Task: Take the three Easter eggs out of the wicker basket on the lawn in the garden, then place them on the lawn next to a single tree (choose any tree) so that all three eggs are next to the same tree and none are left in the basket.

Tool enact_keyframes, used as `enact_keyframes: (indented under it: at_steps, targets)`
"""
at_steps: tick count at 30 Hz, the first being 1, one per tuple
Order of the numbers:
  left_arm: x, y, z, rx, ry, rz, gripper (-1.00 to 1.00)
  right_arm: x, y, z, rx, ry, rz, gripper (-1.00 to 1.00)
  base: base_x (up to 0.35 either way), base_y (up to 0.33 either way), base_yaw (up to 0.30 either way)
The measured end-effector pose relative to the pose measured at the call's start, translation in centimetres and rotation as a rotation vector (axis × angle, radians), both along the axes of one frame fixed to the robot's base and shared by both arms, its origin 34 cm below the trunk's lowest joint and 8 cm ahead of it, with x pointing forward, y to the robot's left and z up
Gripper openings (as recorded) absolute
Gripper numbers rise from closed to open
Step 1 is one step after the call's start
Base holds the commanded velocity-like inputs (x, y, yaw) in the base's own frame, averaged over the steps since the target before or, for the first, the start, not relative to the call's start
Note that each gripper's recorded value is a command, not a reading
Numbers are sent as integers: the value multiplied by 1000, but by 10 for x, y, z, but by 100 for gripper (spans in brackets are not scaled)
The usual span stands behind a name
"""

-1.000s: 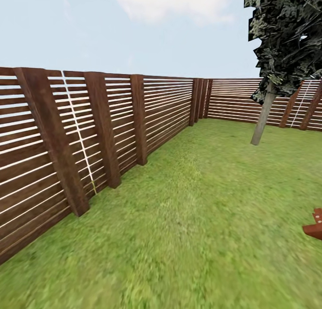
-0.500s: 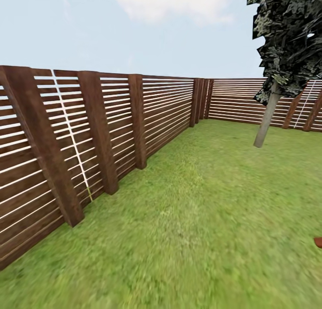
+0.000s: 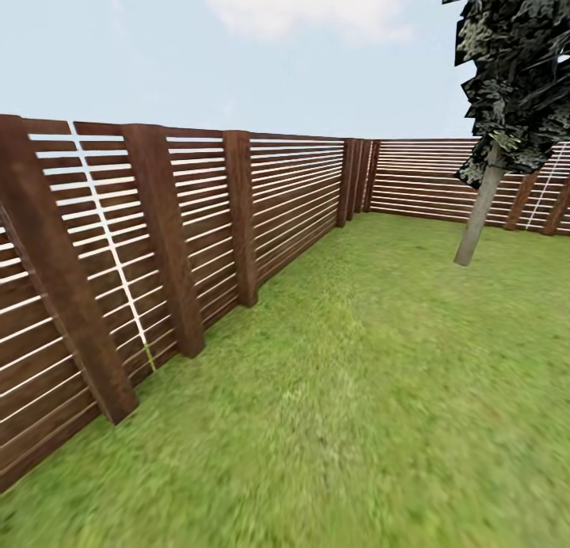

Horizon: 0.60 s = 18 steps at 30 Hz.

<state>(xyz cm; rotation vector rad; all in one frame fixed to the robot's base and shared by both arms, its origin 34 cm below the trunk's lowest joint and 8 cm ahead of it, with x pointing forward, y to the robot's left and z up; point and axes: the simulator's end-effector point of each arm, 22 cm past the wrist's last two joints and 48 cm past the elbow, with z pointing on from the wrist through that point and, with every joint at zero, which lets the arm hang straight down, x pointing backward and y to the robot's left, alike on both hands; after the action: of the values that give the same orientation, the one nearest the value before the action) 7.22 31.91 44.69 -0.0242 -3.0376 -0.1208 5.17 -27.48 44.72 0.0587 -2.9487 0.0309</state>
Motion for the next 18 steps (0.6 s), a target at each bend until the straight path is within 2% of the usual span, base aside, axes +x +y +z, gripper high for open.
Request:
enact_keyframes:
  at_steps: [10, 18]
  targets:
    - [0, 0, 0, 0, 0, 0, 100, 0, 1, 0, 2, -2, 1, 100, 334, 0, -236]
    - [0, 0, 0, 0, 0, 0, 100, 0, 1, 0, 2, 0, 0, 100, 334, 0, -30]
